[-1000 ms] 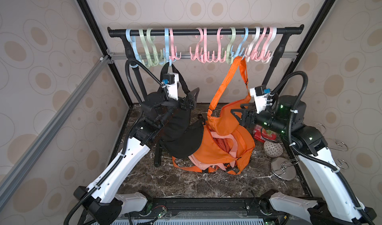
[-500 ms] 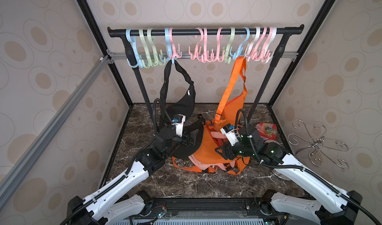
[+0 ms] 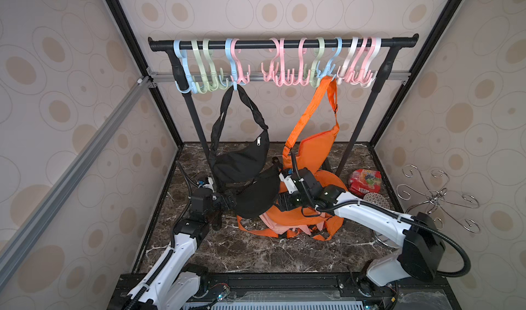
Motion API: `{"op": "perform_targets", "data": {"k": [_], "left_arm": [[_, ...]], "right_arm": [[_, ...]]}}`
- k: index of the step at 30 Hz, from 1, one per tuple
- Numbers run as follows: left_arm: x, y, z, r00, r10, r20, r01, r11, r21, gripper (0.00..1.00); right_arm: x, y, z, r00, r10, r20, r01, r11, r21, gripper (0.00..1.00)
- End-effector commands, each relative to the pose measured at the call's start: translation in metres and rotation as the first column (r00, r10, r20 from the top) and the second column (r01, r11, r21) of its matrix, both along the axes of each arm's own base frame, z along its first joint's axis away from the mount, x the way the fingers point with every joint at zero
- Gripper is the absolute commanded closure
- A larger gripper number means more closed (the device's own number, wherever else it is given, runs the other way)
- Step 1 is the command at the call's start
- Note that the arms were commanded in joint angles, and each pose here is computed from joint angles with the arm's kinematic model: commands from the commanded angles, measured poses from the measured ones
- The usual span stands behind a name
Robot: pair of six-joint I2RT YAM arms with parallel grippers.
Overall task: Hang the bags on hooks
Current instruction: Move the bag.
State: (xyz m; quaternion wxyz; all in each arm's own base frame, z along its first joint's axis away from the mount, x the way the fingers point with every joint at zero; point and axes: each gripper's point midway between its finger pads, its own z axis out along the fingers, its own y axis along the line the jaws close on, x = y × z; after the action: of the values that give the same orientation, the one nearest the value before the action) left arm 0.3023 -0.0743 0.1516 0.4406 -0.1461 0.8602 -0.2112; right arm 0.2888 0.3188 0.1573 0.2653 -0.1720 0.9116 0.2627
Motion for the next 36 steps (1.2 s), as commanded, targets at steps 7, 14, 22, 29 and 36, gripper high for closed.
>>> {"op": "perform_targets", "data": {"k": [7, 14, 22, 29, 36], "left_arm": [[-0.008, 0.004, 0.037, 0.993, 0.024, 0.114, -0.016, 0.997, -0.074, 0.0], [-0.017, 0.011, 0.057, 0.987, 0.034, 0.157, -0.027, 0.999, -0.046, 0.0], [-0.017, 0.011, 0.064, 0.982, 0.035, 0.185, -0.027, 0.999, -0.048, 0.0], [-0.014, -0.004, 0.081, 0.972, -0.057, 0.23, 0.069, 0.997, -0.047, 0.0], [-0.021, -0.042, 0.076, 0.925, -0.289, 0.248, 0.284, 0.957, 0.056, 0.02]], "right_arm": [[0.054, 0.02, -0.018, 0.98, -0.2, -0.012, 0.2, 0.98, 0.011, 0.4], [0.059, 0.027, -0.042, 0.973, -0.222, -0.058, 0.223, 0.975, 0.002, 0.88], [0.045, -0.006, -0.006, 0.956, -0.292, 0.017, 0.291, 0.956, 0.034, 1.0], [0.009, -0.061, 0.018, 0.93, -0.364, 0.055, 0.364, 0.931, 0.008, 1.0], [-0.059, -0.124, -0.019, 0.926, -0.375, -0.054, 0.365, 0.921, -0.132, 1.0]]}}
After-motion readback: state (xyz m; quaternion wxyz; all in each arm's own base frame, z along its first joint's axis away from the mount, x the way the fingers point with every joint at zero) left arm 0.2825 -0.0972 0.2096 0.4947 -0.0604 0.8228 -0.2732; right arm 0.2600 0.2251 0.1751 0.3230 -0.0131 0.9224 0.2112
